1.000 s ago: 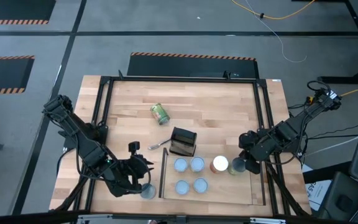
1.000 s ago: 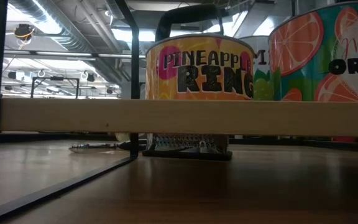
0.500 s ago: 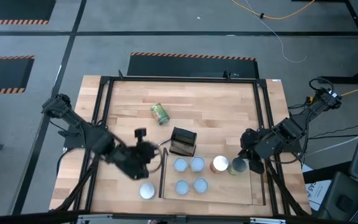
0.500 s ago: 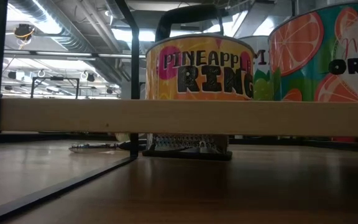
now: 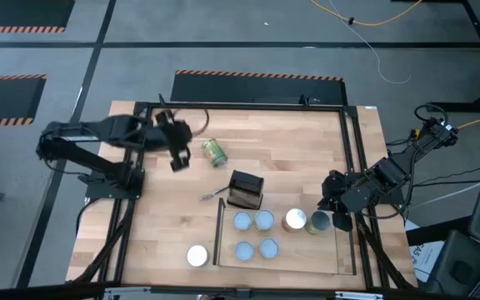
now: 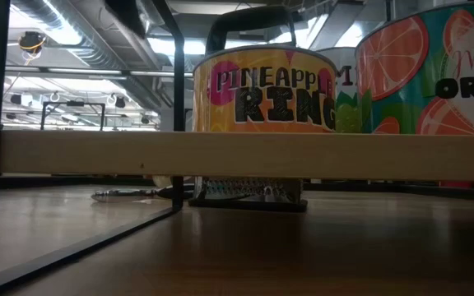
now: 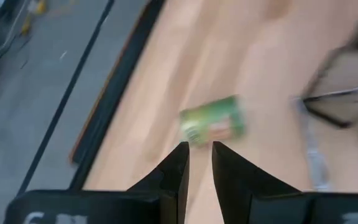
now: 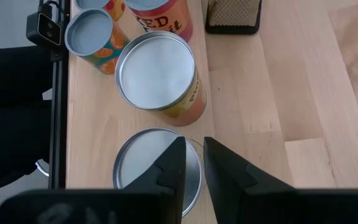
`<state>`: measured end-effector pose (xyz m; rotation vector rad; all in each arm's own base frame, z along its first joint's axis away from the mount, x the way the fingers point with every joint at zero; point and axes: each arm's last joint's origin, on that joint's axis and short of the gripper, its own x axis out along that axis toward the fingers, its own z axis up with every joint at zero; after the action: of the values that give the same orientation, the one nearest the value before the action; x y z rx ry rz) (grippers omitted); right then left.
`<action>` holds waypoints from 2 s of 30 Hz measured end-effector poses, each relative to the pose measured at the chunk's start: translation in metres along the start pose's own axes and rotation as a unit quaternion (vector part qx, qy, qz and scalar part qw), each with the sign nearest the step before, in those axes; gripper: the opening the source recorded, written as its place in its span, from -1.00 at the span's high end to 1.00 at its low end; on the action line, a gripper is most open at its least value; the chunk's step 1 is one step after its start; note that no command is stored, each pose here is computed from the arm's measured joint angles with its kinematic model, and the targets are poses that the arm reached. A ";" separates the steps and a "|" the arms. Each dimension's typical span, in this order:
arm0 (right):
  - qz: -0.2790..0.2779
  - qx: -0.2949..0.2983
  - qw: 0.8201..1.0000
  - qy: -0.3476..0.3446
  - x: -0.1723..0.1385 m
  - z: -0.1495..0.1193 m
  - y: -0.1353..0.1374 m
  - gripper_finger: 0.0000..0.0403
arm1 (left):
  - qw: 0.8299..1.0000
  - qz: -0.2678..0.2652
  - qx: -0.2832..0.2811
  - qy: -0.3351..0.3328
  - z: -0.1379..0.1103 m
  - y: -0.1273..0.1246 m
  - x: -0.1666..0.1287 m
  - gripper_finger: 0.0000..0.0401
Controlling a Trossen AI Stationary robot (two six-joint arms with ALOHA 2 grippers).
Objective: Pick and place cans onto a shelf
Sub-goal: Put the canned oranges on the shelf
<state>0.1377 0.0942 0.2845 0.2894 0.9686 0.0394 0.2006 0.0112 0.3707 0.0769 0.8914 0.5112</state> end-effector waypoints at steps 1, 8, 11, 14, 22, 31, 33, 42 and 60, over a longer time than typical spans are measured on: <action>0.000 0.000 1.000 0.000 0.000 0.000 0.000 0.69 | 1.000 0.014 -0.011 0.013 -0.001 0.008 0.003 0.68; 0.000 -0.001 1.000 0.000 0.000 0.000 0.000 0.69 | 0.995 0.018 -0.037 0.090 -0.008 0.045 0.028 0.68; 0.000 -0.001 1.000 0.000 0.000 0.000 0.000 0.69 | 0.994 -0.016 -0.036 0.102 -0.017 0.051 0.051 0.68; 0.000 -0.001 1.000 0.000 0.000 0.000 0.000 0.69 | 0.989 -0.084 -0.033 0.120 -0.037 0.051 0.082 0.68; 0.000 -0.001 1.000 0.000 0.000 0.000 0.000 0.69 | 0.980 -0.189 -0.044 0.031 -0.084 0.059 0.146 0.68; -0.025 -0.001 0.999 -0.022 0.000 0.001 -0.001 0.69 | 0.968 -0.215 -0.099 -0.083 -0.115 0.084 0.171 0.68; -0.027 -0.001 0.999 -0.025 0.000 0.001 -0.002 0.69 | 0.966 -0.216 -0.117 -0.085 -0.120 0.087 0.173 0.68; -0.031 -0.018 0.999 -0.028 0.000 0.002 -0.002 0.69 | 0.960 -0.228 -0.148 -0.061 -0.134 0.086 0.188 0.68; -0.032 -0.024 0.999 -0.028 0.000 0.002 -0.002 0.69 | 0.945 -0.275 -0.160 -0.071 -0.138 0.085 0.226 0.68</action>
<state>0.1389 0.0920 0.2851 0.2131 0.9189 -0.0041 0.1792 0.1689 0.1421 -0.4187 0.6397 0.1187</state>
